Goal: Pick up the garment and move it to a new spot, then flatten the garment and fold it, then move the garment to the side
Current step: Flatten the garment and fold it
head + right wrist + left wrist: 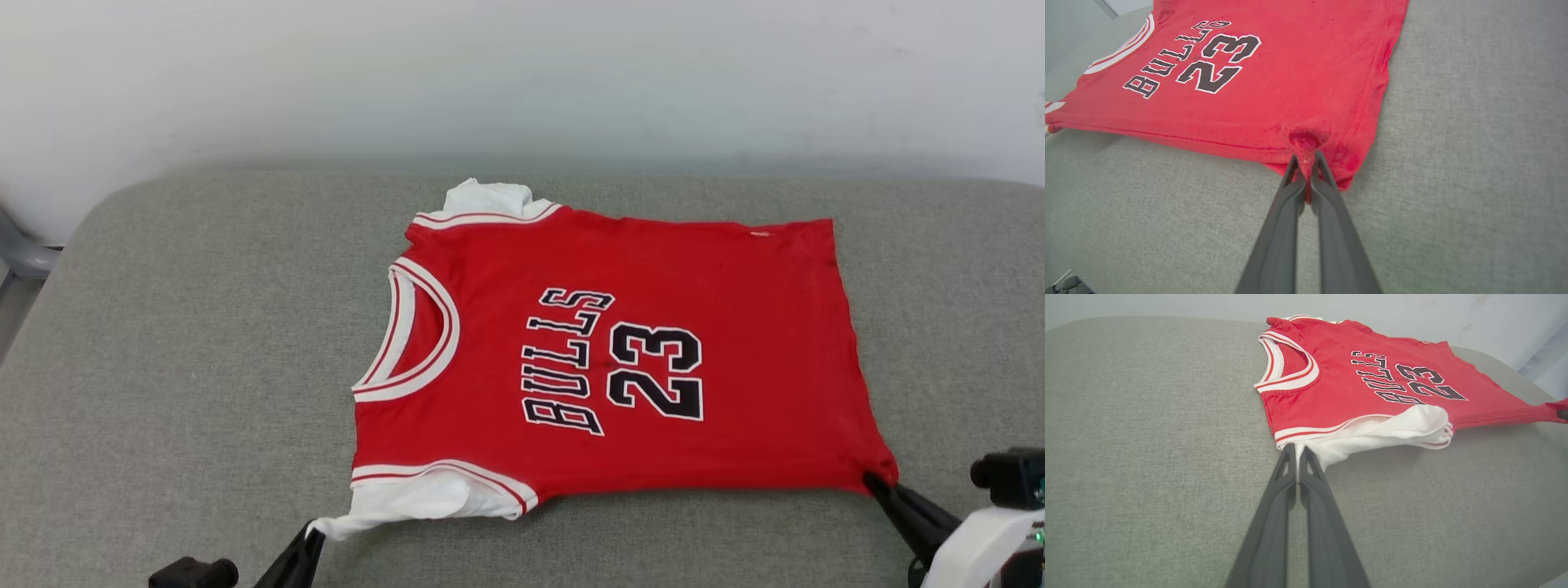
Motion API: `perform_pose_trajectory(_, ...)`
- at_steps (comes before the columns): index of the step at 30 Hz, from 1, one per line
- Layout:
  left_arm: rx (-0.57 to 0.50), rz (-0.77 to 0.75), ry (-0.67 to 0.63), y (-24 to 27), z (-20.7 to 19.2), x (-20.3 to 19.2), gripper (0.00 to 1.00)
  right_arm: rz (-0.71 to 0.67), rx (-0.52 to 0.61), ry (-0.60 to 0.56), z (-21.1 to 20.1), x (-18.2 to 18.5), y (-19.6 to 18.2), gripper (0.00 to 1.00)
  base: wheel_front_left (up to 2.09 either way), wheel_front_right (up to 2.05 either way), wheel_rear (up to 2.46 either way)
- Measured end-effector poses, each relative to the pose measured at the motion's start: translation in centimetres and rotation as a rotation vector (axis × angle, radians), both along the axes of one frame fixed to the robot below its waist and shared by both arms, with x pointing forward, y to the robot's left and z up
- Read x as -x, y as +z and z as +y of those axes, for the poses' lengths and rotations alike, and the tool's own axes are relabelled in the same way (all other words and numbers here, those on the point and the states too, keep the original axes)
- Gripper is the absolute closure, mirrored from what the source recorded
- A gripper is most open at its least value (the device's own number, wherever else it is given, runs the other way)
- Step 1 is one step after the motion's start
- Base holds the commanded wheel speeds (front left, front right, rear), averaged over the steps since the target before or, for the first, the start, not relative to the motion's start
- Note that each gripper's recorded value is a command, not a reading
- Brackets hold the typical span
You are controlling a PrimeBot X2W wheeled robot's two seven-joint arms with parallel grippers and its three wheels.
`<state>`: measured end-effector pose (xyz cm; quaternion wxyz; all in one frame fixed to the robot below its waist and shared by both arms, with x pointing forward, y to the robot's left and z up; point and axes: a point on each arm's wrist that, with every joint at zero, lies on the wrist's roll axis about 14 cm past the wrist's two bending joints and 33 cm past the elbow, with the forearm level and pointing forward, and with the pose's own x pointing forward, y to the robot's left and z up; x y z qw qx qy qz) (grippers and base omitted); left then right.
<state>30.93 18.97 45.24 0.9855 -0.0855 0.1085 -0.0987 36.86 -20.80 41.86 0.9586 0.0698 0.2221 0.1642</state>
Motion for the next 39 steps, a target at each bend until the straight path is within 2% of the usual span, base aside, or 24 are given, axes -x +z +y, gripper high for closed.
perform_pose_trajectory(5,0.02,0.046,0.027,-0.8,0.7,2.1,1.0,0.058,-0.024,-0.022,-0.3,3.0,-1.6,1.0,0.0,0.0,0.0)
perform_pose_trajectory(9,0.029,0.104,-0.006,-1.9,0.0,3.7,1.0,0.072,-0.026,-0.035,-0.7,4.2,-2.0,1.0,0.0,0.0,0.0)
perform_pose_trajectory(15,0.025,0.091,-0.026,-1.7,-0.6,3.3,1.0,0.052,-0.032,-0.033,-0.7,3.7,-1.1,1.0,0.0,0.0,0.0)
perform_pose_trajectory(23,-0.016,-0.052,-0.119,1.7,-1.6,-1.7,1.0,0.012,-0.033,-0.043,-1.0,1.8,0.4,1.0,0.0,0.0,0.0)
perform_pose_trajectory(28,-0.037,-0.116,-0.165,3.7,-2.2,-6.2,1.0,0.01,-0.042,-0.038,-0.6,0.6,0.9,1.0,0.0,0.0,0.0)
perform_pose_trajectory(39,-0.112,-0.088,-0.222,2.7,-2.9,-14.8,1.0,0.048,-0.037,-0.041,-0.6,-2.4,-0.1,1.0,0.0,0.0,0.0)
